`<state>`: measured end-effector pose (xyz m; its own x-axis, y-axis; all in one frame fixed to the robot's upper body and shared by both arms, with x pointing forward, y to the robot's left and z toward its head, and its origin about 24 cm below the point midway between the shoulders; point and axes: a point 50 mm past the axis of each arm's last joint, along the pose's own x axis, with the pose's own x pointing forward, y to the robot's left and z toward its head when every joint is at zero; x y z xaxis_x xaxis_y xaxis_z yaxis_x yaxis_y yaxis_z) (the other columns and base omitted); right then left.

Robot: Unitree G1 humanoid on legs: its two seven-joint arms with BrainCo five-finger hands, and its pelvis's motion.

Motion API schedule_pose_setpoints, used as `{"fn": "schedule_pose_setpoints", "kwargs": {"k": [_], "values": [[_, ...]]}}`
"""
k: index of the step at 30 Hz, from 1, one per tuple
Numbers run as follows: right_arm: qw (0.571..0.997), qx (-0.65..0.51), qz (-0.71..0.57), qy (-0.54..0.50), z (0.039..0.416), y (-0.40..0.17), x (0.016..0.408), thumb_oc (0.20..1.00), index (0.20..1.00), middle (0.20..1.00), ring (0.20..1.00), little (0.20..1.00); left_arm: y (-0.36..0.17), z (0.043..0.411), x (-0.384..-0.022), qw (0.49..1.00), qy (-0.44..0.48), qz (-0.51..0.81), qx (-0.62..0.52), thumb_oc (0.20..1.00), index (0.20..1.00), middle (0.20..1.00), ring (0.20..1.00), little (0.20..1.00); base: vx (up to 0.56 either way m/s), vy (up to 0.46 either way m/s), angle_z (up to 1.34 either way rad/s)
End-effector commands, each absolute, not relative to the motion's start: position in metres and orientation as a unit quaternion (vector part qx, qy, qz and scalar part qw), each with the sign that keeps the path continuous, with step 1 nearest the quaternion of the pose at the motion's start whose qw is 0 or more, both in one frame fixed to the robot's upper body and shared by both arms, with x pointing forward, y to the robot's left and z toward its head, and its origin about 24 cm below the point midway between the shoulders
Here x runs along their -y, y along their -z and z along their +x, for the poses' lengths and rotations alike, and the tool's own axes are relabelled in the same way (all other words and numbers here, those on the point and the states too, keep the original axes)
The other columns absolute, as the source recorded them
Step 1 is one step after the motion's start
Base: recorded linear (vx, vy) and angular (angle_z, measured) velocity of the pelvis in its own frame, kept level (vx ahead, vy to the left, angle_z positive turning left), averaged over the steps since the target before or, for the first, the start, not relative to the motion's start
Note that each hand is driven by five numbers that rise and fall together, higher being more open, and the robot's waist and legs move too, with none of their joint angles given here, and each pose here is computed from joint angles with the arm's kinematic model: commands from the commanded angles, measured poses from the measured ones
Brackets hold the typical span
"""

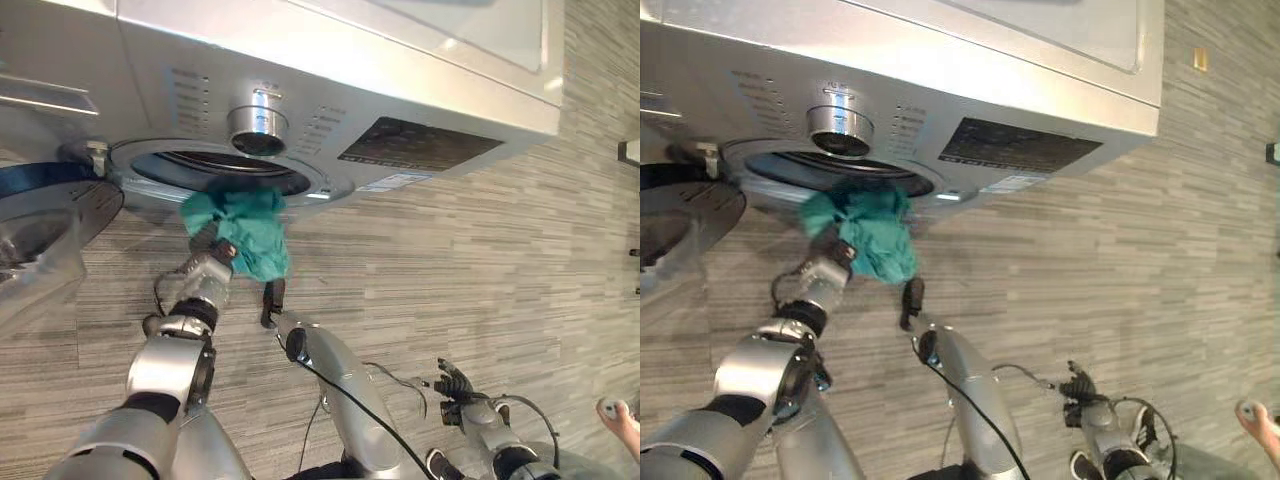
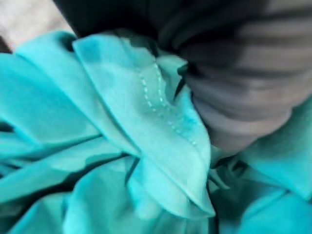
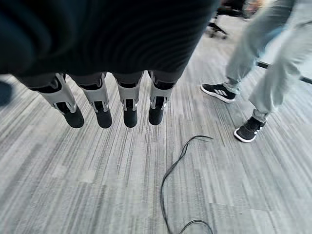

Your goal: Grab the laundry basket,head to the washer,open it,put in the laundry and shut it.

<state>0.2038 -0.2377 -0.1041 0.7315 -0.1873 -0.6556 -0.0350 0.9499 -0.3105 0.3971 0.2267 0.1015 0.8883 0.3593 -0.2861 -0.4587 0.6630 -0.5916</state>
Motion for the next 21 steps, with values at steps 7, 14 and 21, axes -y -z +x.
{"fn": "schedule_pose_setpoints", "kwargs": {"k": [7, 14, 21], "values": [[0.956, -0.278, -0.090, 0.024, 0.215, 0.084, 0.216, 1.000, 1.000, 1.000, 1.000, 1.000, -0.210, 0.393, -0.310, 0.876, -0.295, -0.369, 0.099, 0.200, 0.200, 0.200, 0.200, 0.200, 0.05, -0.012, -0.19], [0.957, -0.252, -0.142, -0.004, 0.222, 0.073, 0.216, 1.000, 1.000, 1.000, 1.000, 1.000, -0.324, 0.397, -0.274, 0.876, -0.210, -0.362, 0.239, 0.200, 0.200, 0.200, 0.200, 0.200, 0.03, -0.036, -0.08], [0.961, -0.212, -0.176, -0.024, 0.232, 0.058, 0.213, 1.000, 1.000, 1.000, 1.000, 1.000, -0.298, 0.417, -0.227, 0.916, -0.176, -0.314, 0.175, 1.000, 1.000, 1.000, 1.000, 1.000, 0.00, 0.011, 0.00]]}}
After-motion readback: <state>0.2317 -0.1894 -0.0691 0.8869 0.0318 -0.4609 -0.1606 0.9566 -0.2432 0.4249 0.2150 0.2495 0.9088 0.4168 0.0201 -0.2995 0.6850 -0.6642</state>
